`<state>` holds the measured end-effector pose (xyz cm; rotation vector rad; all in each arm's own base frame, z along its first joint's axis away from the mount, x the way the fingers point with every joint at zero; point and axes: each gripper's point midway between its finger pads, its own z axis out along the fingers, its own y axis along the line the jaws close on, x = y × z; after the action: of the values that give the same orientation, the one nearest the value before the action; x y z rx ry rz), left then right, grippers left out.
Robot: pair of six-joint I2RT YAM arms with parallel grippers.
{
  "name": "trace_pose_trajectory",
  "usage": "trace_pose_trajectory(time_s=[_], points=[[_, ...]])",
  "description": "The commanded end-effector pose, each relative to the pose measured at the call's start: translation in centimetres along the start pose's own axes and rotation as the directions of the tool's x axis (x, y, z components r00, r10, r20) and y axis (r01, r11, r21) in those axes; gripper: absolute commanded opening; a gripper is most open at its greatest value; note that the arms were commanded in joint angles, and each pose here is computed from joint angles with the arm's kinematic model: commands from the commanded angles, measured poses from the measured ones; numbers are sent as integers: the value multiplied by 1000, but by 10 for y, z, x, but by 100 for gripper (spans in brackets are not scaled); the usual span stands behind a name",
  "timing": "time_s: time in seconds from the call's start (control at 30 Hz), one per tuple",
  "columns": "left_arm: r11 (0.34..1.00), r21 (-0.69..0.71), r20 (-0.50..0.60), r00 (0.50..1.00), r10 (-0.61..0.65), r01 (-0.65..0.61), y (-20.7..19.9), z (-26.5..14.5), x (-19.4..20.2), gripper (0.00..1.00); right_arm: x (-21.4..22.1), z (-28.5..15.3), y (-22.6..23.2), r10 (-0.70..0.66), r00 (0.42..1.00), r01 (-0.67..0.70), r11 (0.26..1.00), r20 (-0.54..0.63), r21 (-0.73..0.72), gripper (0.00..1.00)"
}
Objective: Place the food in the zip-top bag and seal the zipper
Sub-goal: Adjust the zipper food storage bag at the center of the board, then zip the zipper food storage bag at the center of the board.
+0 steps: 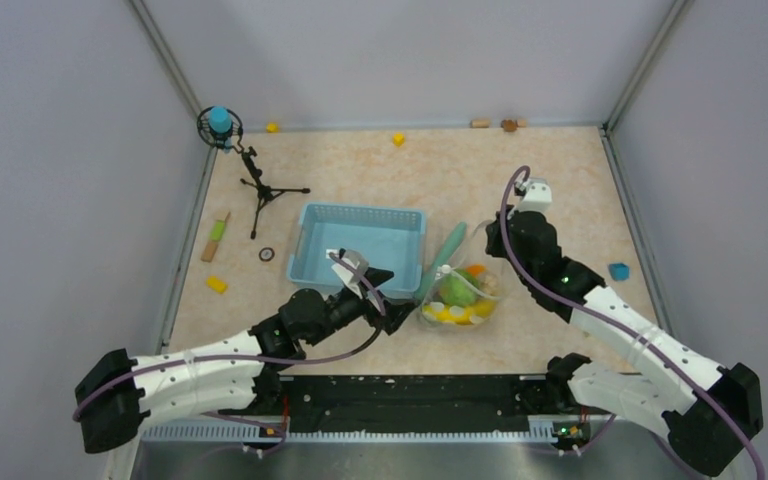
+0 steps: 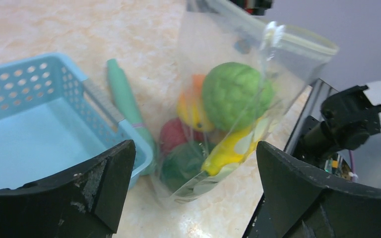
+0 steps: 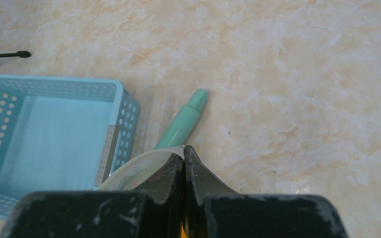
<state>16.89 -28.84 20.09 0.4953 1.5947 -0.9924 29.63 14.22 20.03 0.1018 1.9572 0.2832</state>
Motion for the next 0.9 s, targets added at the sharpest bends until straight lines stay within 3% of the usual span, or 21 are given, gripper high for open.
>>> trace_pose_trajectory(time_s=[0.0,0.5,0.63,0.77,0.87], points=[[982,165,95,992,77,-92,-33,13,-29,97,-5,3,0,6,1000,-6,1000,7,-4,0],[958,281,81,996,41,-62,-47,53,-45,91,3,0,2,1,1000,-1,999,-16,-35,0],[946,319,48,998,41,-55,-51,62,-39,81,1,-1,1,5,1000,-5,999,-10,-32,0],[939,338,45,998,40,-53,-52,67,-39,62,3,-1,-1,8,1000,-8,1000,-12,-24,0],[933,357,53,998,34,-51,-55,68,-41,53,4,0,-1,9,1000,-9,1000,-19,-22,0]])
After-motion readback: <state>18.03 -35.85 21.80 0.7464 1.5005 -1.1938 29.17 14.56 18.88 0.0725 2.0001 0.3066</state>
